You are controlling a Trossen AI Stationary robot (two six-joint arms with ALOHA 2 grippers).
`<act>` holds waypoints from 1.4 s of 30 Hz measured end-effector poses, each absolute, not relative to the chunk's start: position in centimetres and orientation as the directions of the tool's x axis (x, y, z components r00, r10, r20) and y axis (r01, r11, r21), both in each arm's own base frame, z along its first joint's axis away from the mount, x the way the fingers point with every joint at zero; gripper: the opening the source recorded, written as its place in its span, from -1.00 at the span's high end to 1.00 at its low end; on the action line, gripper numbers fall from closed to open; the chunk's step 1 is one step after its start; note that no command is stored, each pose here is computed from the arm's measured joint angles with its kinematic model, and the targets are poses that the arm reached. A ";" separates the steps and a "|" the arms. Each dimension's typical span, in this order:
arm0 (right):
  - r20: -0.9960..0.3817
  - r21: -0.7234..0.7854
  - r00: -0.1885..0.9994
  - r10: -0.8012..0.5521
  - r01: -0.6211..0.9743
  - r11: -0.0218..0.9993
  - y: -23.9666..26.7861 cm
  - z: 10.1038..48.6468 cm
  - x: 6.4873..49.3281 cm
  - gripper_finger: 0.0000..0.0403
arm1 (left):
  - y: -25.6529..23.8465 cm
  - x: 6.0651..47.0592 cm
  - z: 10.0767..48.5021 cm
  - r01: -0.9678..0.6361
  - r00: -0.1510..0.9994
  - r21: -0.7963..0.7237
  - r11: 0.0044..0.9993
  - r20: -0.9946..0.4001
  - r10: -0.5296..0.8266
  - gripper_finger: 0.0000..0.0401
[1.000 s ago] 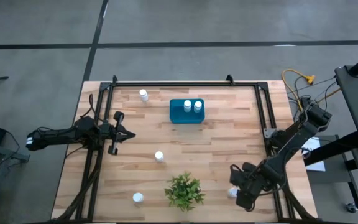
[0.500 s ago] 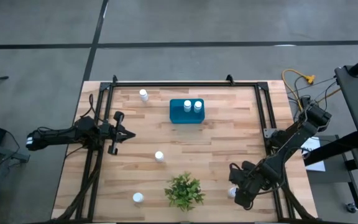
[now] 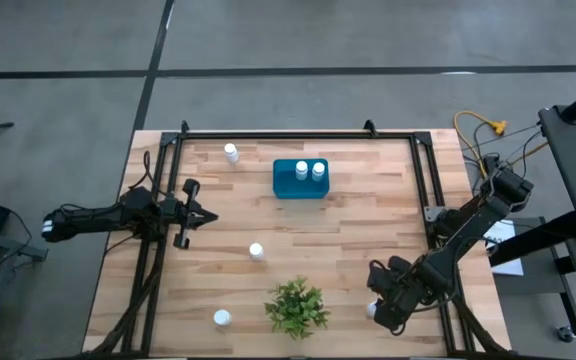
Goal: Pick and place pill bottles into a basket
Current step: Put the white pill bottle into the blue bin
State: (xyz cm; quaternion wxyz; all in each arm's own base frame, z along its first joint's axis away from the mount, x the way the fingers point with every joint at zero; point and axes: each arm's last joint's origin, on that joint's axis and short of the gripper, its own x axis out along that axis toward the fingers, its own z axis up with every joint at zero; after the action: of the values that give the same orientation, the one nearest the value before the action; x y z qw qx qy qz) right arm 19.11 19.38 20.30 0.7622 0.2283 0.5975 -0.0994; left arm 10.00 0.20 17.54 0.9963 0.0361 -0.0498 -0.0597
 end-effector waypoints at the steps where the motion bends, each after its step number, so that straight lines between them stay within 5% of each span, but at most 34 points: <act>1: -0.955 0.232 0.268 0.123 0.424 0.875 19.4 20.4 19.1 -0.09 | 0.2 10.0 17.5 0.115 0.988 0.078 0.990 0.095 -0.123 0.99; 19: -0.956 0.273 0.232 0.177 0.495 0.825 19.7 20.8 19.2 -0.59 | 0.2 10.0 17.5 0.115 0.988 0.078 0.990 0.095 -0.123 0.99; 42: -0.956 0.290 0.203 0.213 0.540 0.790 20.6 20.6 20.0 -0.61 | 0.2 10.0 17.5 0.115 0.988 0.078 0.990 0.095 -0.122 0.99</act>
State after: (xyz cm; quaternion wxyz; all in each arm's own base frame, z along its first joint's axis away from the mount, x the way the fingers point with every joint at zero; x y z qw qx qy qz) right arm 19.96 20.58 20.58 0.7138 0.3032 0.6208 -0.1148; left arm 10.00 0.20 17.54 0.9963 0.0363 -0.0500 -0.0596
